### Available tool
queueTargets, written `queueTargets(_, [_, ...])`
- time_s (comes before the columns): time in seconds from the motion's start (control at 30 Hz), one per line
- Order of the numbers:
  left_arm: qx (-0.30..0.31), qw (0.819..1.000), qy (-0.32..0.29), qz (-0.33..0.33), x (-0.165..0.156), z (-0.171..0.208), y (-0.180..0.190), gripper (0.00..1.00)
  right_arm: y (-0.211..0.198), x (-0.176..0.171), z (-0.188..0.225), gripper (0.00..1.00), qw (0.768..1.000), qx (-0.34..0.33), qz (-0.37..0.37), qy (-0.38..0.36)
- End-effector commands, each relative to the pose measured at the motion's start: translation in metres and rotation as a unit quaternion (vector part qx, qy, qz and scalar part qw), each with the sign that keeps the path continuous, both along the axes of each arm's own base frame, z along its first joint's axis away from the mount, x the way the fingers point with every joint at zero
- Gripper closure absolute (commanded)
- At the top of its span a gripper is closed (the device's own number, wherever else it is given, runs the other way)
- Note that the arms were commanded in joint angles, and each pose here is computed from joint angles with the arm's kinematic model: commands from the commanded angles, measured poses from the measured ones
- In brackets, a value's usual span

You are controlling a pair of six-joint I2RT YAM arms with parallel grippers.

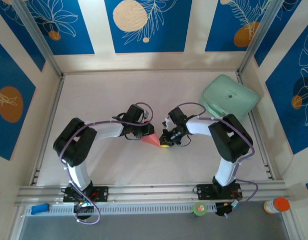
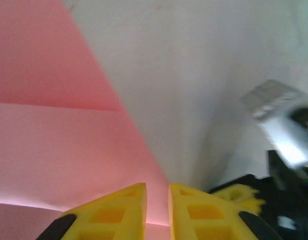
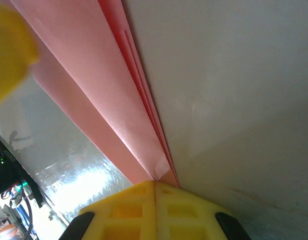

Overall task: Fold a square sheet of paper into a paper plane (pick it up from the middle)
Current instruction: Fourth fold the wing at the center of the table.

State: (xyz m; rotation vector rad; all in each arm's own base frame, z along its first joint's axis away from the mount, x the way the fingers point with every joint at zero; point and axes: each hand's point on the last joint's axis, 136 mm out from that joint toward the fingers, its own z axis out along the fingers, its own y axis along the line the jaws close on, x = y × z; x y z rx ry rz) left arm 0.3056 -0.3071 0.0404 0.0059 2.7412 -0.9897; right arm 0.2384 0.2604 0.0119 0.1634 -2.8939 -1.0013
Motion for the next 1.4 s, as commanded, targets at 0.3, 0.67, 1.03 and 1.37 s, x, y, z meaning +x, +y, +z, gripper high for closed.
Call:
queueTargets(0.3, [0.053, 0.997, 0.022, 0.059, 0.024, -0.037, 0.056, 0.82, -0.053, -0.038, -0.061, 1.0, 0.986, -0.15, -0.013, 0.071])
queueTargets(0.67, [0.114, 0.991, -0.007, 0.07, 0.075, -0.022, 0.107, 0.81, -0.048, -0.044, -0.06, 1.0, 0.989, -0.13, -0.015, 0.071])
queueTargets(1.03, [0.028, 0.991, -0.092, 0.094, 0.092, 0.082, 0.094, 0.66, 0.021, 0.03, 0.054, 0.82, 0.996, 0.035, -0.022, -0.083])
queueTargets(1.37, [-0.115, 0.977, -0.065, 0.168, 0.054, 0.082, 0.09, 0.44, 0.029, 0.077, 0.069, 0.6, 0.989, 0.046, -0.015, -0.143])
